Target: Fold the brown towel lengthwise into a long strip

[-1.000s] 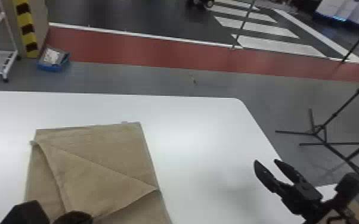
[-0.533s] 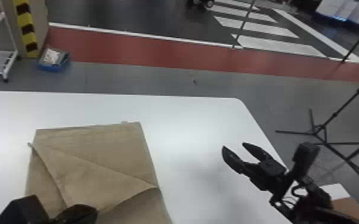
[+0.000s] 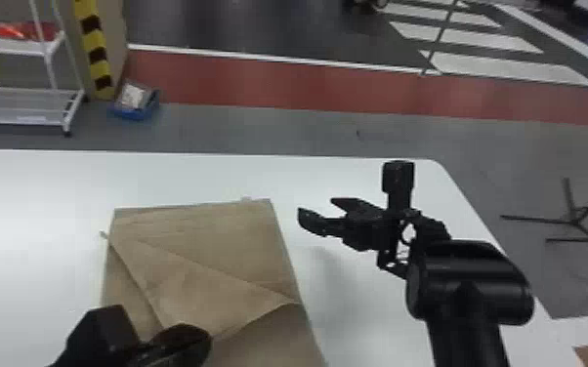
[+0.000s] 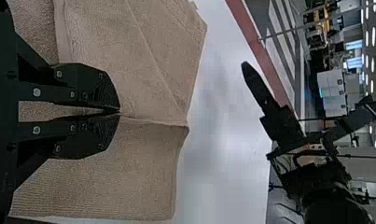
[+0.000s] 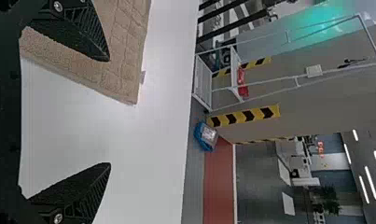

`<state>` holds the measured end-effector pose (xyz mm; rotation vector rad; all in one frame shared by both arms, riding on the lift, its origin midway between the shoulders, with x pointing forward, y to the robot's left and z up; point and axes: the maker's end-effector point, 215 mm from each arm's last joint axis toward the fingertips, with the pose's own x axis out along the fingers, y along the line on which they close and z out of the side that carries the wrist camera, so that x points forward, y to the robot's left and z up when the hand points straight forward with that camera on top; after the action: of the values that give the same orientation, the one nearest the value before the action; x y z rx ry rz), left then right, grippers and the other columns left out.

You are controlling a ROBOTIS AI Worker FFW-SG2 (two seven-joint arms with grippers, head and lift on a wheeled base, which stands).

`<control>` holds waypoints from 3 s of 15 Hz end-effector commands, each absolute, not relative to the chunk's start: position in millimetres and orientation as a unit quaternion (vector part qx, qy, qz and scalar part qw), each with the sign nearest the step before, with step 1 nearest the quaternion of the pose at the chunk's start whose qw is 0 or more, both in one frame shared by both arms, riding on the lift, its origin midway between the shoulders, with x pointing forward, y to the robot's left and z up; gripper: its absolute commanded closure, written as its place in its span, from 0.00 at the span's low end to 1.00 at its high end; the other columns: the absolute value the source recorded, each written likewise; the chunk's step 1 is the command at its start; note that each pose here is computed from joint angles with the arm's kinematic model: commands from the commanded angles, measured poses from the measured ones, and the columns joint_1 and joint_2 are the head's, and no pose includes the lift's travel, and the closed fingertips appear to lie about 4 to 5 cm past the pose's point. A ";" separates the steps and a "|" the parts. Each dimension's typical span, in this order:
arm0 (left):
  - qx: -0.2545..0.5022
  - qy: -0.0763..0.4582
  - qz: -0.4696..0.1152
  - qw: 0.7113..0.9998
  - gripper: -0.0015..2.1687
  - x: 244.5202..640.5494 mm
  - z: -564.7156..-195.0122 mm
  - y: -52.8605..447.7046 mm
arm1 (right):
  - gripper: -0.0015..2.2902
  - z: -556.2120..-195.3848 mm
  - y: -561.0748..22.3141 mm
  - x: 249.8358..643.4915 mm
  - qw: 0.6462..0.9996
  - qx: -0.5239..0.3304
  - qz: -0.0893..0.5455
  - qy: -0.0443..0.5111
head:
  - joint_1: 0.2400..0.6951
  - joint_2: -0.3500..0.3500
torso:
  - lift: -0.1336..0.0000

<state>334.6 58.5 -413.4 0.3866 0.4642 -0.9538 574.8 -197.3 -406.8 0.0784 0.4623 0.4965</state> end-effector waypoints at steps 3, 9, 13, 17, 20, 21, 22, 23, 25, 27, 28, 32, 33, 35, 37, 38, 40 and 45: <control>0.187 0.213 -0.474 0.834 0.47 342.0 -414.8 41.2 | 0.04 -424.7 -170.4 606.7 0.932 0.032 0.258 0.253 | 1.00 0.27 | 0.13; 0.187 0.207 -0.493 0.824 0.47 344.7 -416.7 28.2 | 0.06 -441.4 -128.2 631.7 0.915 -0.008 0.300 0.270 | 1.00 0.32 | 0.13; 0.192 0.200 -0.517 0.810 0.47 349.9 -417.8 9.2 | 0.09 -465.0 -113.6 619.9 0.898 -0.046 0.318 0.299 | 1.00 0.33 | 0.13; 0.191 0.199 -0.525 0.805 0.47 351.0 -419.2 4.3 | 0.31 -466.6 -116.5 620.5 0.898 -0.055 0.316 0.301 | 1.00 0.32 | 0.13; 0.194 0.197 -0.529 0.802 0.47 351.9 -418.6 1.4 | 0.64 -468.0 -121.7 622.3 0.899 -0.067 0.309 0.303 | 1.00 0.31 | 0.13; 0.194 0.198 -0.531 0.800 0.47 351.3 -419.3 0.5 | 0.74 -469.0 -123.8 622.9 0.899 -0.069 0.306 0.305 | 1.00 0.31 | 0.13; 0.195 0.198 -0.532 0.800 0.47 351.3 -418.9 0.2 | 0.75 -469.4 -125.2 624.2 0.899 -0.073 0.305 0.306 | 1.00 0.30 | 0.13; 0.195 0.198 -0.532 0.800 0.47 351.6 -418.8 0.3 | 0.75 -470.9 -125.5 623.8 0.899 -0.072 0.305 0.308 | 1.00 0.30 | 0.13; 0.195 0.198 -0.531 0.801 0.47 352.5 -419.1 0.9 | 0.89 -473.6 -140.8 624.6 0.905 -0.062 0.287 0.308 | 1.00 0.30 | 0.13; 0.195 0.202 -0.518 0.808 0.47 360.2 -419.4 8.1 | 0.89 -459.6 -167.3 630.6 0.919 -0.050 0.258 0.293 | 1.00 0.29 | 0.13; 0.193 0.200 -0.508 0.815 0.47 368.2 -418.3 13.3 | 0.89 -449.9 -182.5 632.5 0.927 -0.044 0.244 0.281 | 1.00 0.28 | 0.13; 0.182 0.195 -0.450 0.852 0.47 413.6 -409.0 53.8 | 0.89 -422.2 -322.0 594.6 0.961 0.025 0.127 0.245 | 1.00 0.21 | 0.13; 0.180 0.195 -0.438 0.859 0.47 425.2 -407.9 63.1 | 0.89 -423.1 -353.2 570.3 0.965 0.035 0.106 0.238 | 1.00 0.18 | 0.13; 0.175 0.196 -0.422 0.867 0.47 443.2 -405.1 74.0 | 0.89 -427.3 -401.0 522.1 0.969 0.057 0.067 0.229 | 1.00 0.08 | 0.13; 0.167 0.196 -0.403 0.878 0.47 451.8 -402.0 89.8 | 0.89 -437.8 -424.7 478.2 0.969 0.068 0.046 0.232 | 1.00 0.02 | 0.13; 0.164 0.197 -0.393 0.883 0.47 454.9 -403.1 96.5 | 0.89 -445.2 -429.8 454.6 0.969 0.071 0.041 0.235 | 1.00 0.00 | 0.13; 0.156 0.204 -0.371 0.892 0.47 455.4 -407.5 116.3 | 0.89 -453.7 -429.6 419.3 0.967 0.083 0.035 0.239 | 1.00 0.00 | 0.13; 0.138 0.213 -0.296 0.921 0.47 451.9 -404.6 191.3 | 0.00 -444.6 -421.8 376.3 0.964 0.089 0.046 0.245 | 1.00 0.00 | 0.13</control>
<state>455.7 166.7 -407.5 0.3005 0.4351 -0.6576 381.9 -424.5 -446.8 0.1866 0.4849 0.0886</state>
